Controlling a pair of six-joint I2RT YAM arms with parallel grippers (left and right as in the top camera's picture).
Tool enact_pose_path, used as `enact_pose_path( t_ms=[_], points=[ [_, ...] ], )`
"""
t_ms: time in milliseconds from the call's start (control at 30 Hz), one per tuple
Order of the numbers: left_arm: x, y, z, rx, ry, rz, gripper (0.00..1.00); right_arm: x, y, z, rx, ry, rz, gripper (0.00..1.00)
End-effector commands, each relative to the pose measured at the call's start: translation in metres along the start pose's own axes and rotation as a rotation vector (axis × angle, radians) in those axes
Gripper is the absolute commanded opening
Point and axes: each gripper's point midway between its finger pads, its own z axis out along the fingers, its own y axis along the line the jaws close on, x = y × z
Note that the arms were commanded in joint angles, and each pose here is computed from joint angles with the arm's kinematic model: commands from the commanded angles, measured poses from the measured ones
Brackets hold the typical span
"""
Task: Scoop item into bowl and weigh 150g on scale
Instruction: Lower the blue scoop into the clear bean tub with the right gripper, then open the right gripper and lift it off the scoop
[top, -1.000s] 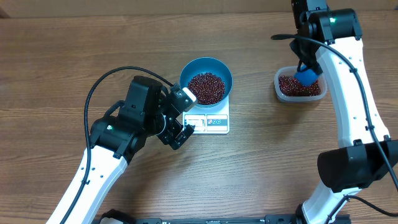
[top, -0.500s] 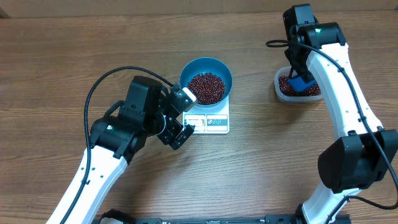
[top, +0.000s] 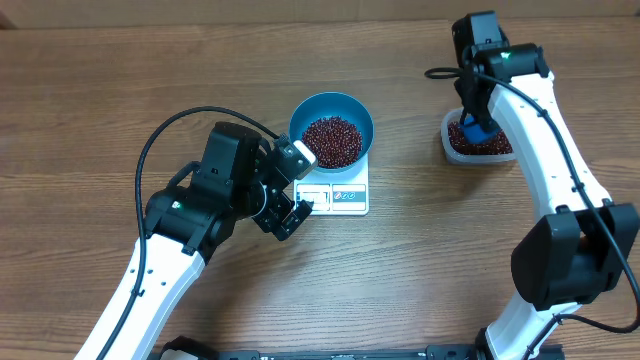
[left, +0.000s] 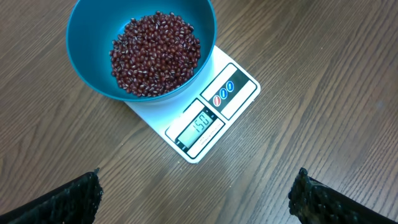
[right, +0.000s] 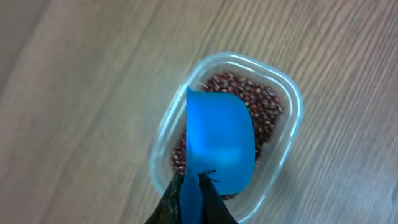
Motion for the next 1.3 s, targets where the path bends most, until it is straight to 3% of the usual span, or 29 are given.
enact_pose_path(
  t_ms=[0, 367, 767, 1067, 1267],
  points=[
    [-0.003, 0.002, -0.002, -0.006, -0.009, -0.009, 1.00, -0.006, -0.003, -0.008, -0.015, -0.015, 0.020, 0.04],
    [-0.003, 0.002, -0.002, -0.006, -0.009, -0.009, 1.00, 0.001, -0.006, -0.001, -0.007, -0.003, 0.119, 0.04],
    [-0.003, 0.002, -0.002, -0.006, -0.009, -0.008, 1.00, 0.021, -0.021, 0.015, 0.048, 0.053, 0.112, 0.04],
    [-0.003, 0.002, -0.002, -0.006, -0.009, -0.009, 1.00, 0.030, -0.042, 0.012, 0.129, 0.092, 0.067, 0.33],
    [-0.003, 0.002, -0.002, -0.006, -0.009, -0.009, 0.99, 0.031, -0.051, 0.006, 0.164, 0.102, 0.051, 0.38]
  ],
)
